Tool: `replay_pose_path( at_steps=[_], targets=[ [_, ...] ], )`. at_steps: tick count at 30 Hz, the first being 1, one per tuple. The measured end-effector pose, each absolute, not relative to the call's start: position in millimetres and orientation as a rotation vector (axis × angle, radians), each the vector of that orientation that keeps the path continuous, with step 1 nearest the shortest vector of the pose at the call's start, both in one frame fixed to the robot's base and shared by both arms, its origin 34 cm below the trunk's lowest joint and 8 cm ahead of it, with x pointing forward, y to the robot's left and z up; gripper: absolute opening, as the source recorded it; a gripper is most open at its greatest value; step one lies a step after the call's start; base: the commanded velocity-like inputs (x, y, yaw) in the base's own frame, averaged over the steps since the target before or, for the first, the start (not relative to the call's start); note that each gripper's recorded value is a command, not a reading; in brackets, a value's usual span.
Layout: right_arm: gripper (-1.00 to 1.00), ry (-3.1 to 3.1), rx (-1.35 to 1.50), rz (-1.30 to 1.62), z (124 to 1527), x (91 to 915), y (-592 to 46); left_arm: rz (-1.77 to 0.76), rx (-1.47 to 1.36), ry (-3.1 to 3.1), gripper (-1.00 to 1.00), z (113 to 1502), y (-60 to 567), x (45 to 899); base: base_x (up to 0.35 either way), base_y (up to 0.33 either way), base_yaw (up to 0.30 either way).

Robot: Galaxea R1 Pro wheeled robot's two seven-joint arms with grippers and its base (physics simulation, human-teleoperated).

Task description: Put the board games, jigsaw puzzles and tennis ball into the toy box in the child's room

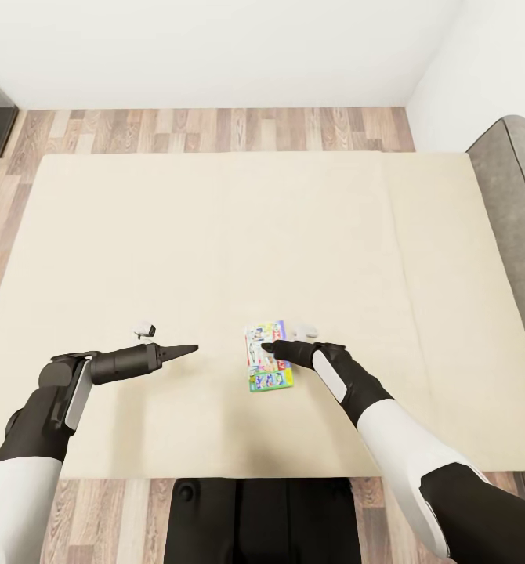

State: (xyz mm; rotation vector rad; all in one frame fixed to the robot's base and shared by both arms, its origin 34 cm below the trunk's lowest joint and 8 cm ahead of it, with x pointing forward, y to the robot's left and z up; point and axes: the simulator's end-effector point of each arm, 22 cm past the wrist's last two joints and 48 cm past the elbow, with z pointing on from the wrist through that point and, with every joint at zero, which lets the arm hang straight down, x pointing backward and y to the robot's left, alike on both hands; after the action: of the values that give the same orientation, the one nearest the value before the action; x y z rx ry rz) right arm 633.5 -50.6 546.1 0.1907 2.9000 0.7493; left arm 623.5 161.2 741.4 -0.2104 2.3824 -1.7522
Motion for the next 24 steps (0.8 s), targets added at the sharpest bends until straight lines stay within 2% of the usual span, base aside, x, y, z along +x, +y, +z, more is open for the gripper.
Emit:
replay_pose_path(
  at_steps=[7, 24],
  targets=[
    [1.0, 2.899, 0.19, 0.749, 546.1, 633.6, -50.5, -1.753, -0.211, 2.382, 1.0, 741.5, 161.1, 623.6, 0.0, 0.129, 0.0],
    [1.0, 2.899, 0.188, 0.749, 546.1, 633.6, -50.3, -1.752, -0.21, 2.382, 1.0, 741.6, 161.1, 623.6, 0.0, 0.03, 0.012]
  ],
)
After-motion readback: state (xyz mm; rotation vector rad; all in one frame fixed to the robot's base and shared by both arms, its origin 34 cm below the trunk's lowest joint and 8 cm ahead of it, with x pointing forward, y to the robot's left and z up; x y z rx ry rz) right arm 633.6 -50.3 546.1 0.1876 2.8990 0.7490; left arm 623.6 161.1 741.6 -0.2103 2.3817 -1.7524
